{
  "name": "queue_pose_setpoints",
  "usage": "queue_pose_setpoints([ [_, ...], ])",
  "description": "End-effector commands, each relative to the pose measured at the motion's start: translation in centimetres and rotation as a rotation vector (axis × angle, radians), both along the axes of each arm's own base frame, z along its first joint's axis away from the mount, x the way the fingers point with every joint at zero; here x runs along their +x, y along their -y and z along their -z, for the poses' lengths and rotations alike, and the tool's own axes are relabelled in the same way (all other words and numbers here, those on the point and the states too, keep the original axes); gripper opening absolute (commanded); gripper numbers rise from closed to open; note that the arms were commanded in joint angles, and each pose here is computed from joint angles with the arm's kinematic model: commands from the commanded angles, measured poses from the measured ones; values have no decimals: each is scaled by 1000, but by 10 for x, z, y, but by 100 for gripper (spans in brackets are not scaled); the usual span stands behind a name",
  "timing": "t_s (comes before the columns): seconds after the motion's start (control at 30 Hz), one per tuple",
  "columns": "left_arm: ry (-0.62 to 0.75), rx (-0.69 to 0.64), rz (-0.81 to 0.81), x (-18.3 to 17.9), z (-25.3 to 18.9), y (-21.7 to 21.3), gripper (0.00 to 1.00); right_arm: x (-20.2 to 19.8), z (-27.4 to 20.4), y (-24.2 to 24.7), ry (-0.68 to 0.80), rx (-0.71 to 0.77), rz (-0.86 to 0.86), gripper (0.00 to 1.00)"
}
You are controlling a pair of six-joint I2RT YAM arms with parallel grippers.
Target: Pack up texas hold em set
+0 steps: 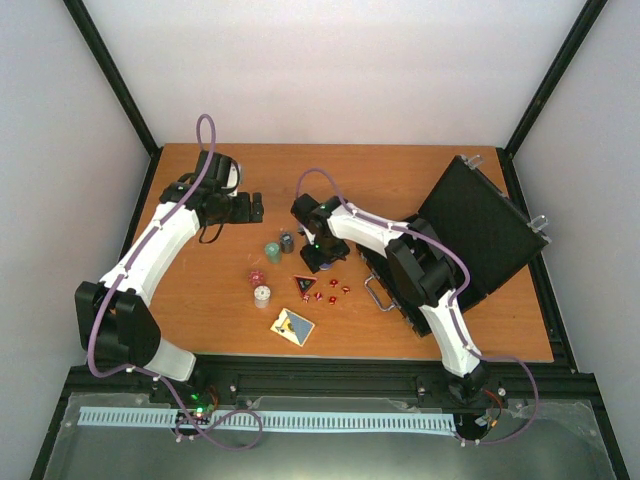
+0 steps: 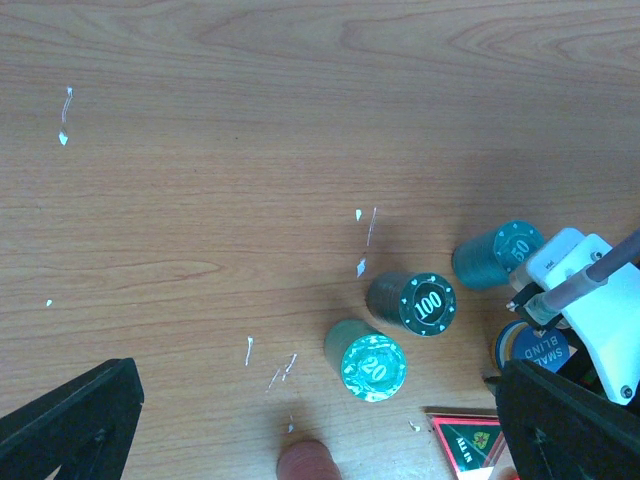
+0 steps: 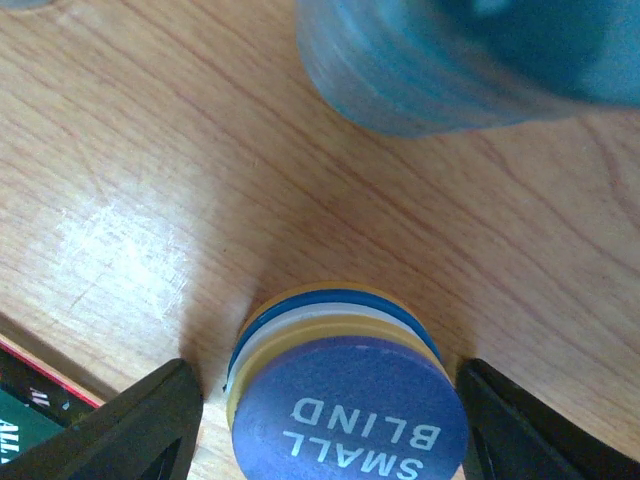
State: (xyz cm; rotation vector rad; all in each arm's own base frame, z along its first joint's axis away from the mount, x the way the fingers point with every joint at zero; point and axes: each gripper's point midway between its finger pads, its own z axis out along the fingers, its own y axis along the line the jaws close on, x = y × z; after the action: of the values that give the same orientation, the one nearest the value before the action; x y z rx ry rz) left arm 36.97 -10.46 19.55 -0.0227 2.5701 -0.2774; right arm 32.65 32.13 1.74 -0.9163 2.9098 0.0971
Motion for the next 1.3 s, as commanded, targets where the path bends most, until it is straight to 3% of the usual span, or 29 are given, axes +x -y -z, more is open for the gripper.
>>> queue_pose_setpoints([
  [0.0,-9,-9,6,-2,2,2,100,-13,22,7,-48,-61,-11,69],
  [0.37,-13,-10,7,-1,5,3,100,-13,37,19,-48,-118,8,58],
  [0.87,-14,-8,6,-3,8,2,100,-10,36,31,-10,-165,40,26],
  [1.27,-10,-13,4,-2,6,3,100,7,-24,11,77,-40,28,23],
])
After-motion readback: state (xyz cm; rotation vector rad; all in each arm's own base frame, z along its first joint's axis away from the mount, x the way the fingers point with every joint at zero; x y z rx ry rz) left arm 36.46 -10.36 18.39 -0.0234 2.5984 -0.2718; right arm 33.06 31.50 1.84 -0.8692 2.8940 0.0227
